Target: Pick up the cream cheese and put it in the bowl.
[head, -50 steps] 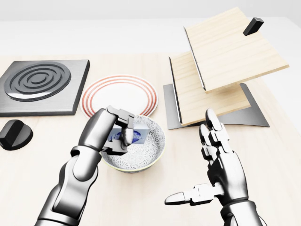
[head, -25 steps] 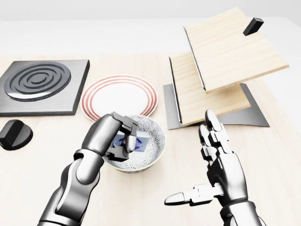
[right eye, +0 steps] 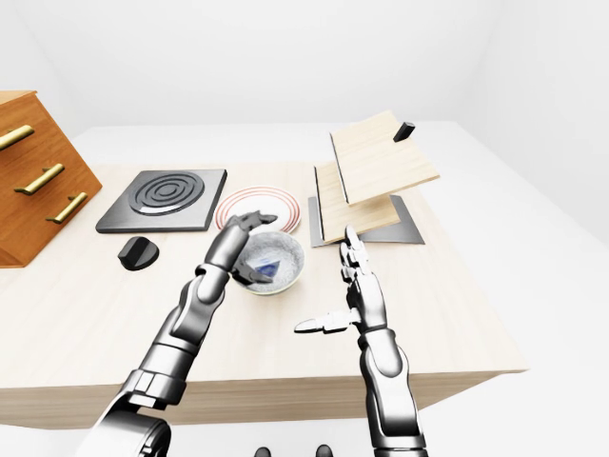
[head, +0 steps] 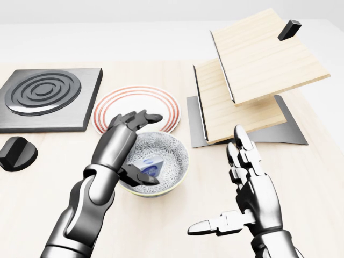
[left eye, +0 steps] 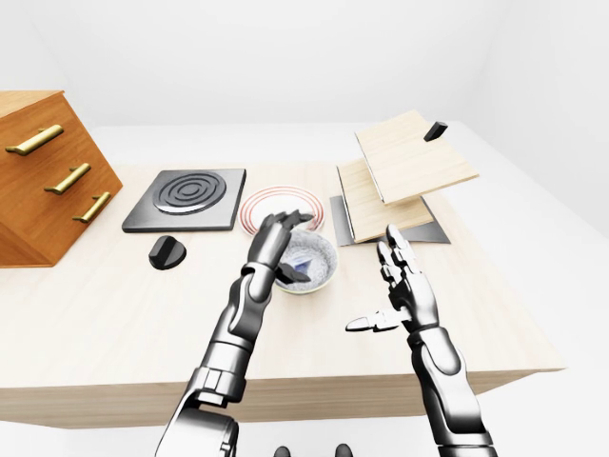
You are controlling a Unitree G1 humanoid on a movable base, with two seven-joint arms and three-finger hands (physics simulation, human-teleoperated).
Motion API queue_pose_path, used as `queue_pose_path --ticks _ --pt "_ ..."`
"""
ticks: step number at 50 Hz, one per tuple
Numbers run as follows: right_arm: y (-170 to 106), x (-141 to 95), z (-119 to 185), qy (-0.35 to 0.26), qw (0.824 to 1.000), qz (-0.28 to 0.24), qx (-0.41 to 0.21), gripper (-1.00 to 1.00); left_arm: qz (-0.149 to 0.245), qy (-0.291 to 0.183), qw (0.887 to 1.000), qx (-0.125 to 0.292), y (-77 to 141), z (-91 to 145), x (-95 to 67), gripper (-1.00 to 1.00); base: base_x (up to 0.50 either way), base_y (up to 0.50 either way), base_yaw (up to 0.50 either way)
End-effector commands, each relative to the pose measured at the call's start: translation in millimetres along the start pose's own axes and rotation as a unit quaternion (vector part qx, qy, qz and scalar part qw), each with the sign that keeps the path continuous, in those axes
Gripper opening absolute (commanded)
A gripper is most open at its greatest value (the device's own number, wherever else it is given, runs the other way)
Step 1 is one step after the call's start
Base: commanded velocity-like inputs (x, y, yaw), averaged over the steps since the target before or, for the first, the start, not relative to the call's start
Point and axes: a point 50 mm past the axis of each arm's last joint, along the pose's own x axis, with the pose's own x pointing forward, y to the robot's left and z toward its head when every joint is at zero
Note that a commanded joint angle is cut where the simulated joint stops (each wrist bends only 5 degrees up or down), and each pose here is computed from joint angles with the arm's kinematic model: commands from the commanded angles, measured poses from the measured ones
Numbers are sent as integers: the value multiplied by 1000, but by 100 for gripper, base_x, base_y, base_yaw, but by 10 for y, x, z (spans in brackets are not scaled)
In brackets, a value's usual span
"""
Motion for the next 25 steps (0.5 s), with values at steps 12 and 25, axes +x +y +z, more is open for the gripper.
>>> queue_pose_path --ticks 12,25 --pt "4 17 -55 6 1000 1 -2 100 61 -121 990 -40 602 670 -61 100 0 0 0" --pt "14 -1 9 0 1000 2 -2 100 147 -433 889 22 1499 1895 -1045 100 0 0 0"
